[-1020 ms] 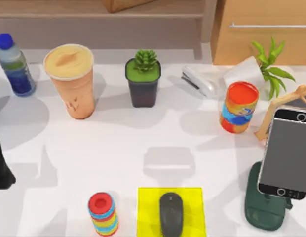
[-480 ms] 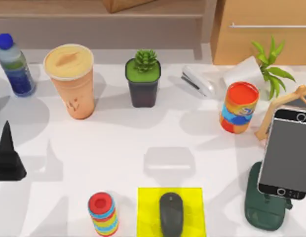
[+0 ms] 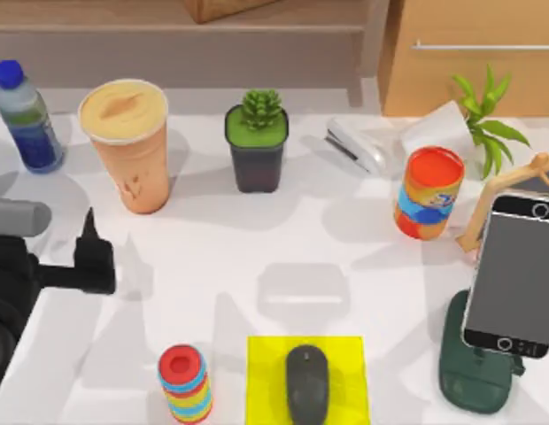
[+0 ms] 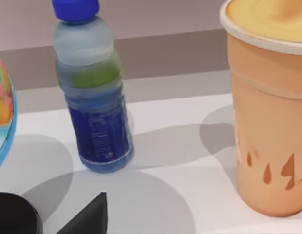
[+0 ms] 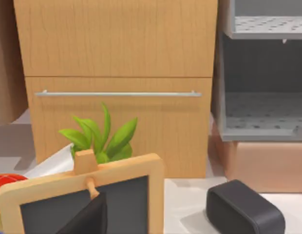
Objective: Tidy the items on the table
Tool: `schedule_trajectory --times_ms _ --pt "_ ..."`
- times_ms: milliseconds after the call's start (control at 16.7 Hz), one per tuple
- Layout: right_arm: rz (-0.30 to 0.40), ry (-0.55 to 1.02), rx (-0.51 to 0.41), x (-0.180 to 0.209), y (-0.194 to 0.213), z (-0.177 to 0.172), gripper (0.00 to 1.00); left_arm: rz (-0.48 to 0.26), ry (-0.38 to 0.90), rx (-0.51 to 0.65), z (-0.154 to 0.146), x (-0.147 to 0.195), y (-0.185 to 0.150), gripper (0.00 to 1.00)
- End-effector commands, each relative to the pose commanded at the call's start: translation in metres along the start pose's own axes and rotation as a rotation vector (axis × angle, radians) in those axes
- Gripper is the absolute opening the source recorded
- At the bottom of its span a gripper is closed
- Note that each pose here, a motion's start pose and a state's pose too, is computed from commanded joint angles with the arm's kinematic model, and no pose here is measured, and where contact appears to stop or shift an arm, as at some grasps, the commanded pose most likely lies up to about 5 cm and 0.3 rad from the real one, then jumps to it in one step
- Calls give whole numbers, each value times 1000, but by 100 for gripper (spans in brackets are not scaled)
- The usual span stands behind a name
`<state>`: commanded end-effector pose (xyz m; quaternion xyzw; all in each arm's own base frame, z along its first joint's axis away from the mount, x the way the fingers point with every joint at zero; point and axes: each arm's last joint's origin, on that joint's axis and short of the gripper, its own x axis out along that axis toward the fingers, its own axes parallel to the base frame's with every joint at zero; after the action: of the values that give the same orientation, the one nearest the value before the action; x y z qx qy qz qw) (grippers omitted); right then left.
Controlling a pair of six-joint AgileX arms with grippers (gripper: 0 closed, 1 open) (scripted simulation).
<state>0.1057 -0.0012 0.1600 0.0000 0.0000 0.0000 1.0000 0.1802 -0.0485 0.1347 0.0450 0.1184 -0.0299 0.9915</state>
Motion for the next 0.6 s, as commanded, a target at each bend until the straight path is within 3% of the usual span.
schedule_trajectory --times_ms 360,600 --pt "0 0 0 0 0 0 100 -19 -25 -18 -15 68 -45 100" --pt "0 0 0 0 0 0 100 10 -102 -73 -25 101 -60 100"
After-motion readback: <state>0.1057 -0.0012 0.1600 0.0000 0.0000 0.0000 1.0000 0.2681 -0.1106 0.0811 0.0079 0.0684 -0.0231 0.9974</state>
